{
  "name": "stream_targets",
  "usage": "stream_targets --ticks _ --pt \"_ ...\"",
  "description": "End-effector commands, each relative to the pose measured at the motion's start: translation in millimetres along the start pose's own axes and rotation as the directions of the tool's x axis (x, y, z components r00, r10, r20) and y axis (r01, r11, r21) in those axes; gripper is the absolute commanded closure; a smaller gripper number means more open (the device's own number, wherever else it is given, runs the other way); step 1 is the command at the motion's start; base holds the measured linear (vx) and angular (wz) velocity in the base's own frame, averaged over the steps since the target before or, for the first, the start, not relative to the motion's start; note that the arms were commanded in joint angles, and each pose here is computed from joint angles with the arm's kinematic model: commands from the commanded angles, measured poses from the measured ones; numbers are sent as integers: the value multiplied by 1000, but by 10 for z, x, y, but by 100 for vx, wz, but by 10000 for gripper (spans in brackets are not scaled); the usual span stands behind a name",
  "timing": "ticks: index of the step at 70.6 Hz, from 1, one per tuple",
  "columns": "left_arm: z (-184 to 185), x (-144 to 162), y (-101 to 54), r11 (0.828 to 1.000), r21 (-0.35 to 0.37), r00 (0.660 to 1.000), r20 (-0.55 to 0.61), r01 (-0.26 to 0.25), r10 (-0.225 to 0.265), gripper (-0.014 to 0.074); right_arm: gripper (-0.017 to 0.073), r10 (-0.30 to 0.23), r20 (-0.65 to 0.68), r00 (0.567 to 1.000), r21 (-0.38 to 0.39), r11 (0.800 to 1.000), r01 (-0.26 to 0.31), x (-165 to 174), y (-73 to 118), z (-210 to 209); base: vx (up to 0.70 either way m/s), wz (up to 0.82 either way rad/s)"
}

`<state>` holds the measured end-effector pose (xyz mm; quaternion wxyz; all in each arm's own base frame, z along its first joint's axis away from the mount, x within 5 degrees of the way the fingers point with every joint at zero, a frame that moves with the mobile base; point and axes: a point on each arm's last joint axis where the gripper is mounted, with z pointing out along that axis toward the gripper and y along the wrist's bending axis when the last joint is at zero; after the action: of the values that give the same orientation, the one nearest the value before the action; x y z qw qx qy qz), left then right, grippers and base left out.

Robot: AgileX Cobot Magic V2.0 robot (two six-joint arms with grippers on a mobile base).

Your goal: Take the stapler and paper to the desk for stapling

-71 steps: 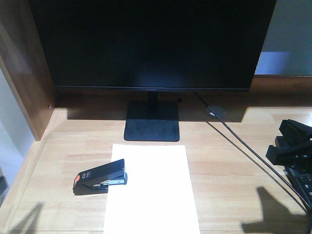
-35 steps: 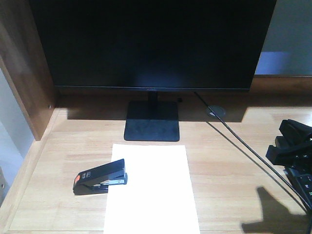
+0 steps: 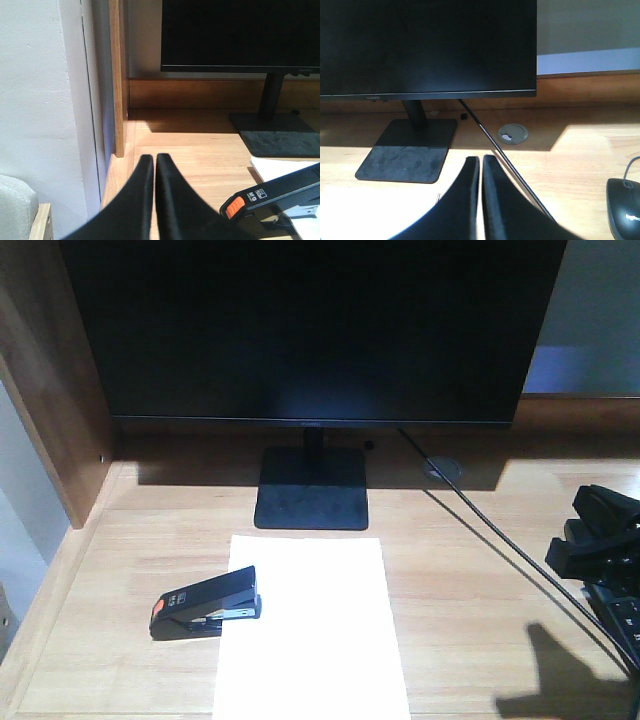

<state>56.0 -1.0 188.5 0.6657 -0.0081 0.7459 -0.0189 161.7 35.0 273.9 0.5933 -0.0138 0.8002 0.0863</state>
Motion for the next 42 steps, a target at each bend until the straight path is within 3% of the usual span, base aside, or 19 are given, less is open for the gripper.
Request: stream_targets --ticks 1,42 --pt "-8 -35 -1 1000 3 997 74 11 -11 600 565 -65 53 996 26 998 64 -122 -14 -26 0 0" --pt "-8 -37 -1 1000 3 997 73 11 -11 600 565 -65 54 996 25 998 64 -126 -14 -26 0 0"
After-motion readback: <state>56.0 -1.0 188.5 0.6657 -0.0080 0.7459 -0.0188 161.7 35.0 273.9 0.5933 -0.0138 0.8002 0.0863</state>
